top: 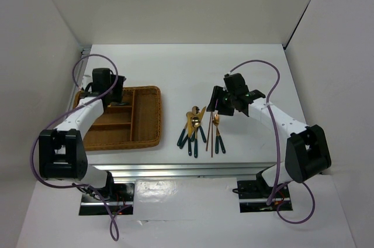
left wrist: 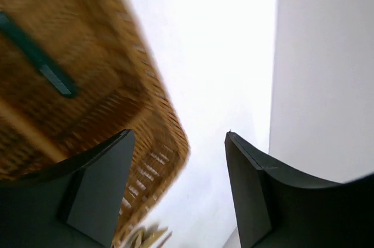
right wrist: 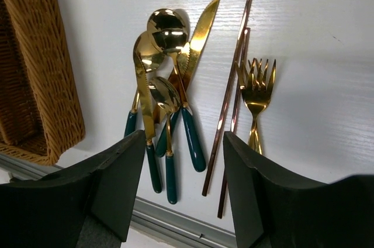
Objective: Sort the eating utensils into containers
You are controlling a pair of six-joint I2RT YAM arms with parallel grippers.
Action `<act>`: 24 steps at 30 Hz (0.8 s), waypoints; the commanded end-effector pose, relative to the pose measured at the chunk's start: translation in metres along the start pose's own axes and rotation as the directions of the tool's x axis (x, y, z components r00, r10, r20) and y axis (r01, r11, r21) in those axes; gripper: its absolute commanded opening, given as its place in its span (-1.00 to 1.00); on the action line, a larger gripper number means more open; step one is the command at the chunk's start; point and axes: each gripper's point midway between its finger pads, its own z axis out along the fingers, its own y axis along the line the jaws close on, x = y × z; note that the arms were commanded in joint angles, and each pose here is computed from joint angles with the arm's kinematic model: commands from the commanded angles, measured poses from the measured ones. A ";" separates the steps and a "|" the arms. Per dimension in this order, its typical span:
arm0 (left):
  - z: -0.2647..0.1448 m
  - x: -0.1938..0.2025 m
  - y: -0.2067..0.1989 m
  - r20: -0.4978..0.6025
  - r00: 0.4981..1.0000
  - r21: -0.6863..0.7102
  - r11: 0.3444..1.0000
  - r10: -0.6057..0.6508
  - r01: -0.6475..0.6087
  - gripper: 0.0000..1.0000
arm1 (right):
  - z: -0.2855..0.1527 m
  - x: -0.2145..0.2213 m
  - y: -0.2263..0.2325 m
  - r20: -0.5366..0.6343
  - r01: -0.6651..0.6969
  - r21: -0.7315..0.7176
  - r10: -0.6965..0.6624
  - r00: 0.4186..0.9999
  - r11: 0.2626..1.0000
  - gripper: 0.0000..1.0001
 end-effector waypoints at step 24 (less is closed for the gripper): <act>-0.130 0.139 -0.009 -0.165 0.477 0.539 0.484 0.863 -0.690 0.82 | 0.002 0.086 -0.040 -0.165 -0.052 0.170 0.080 0.983 0.984 0.03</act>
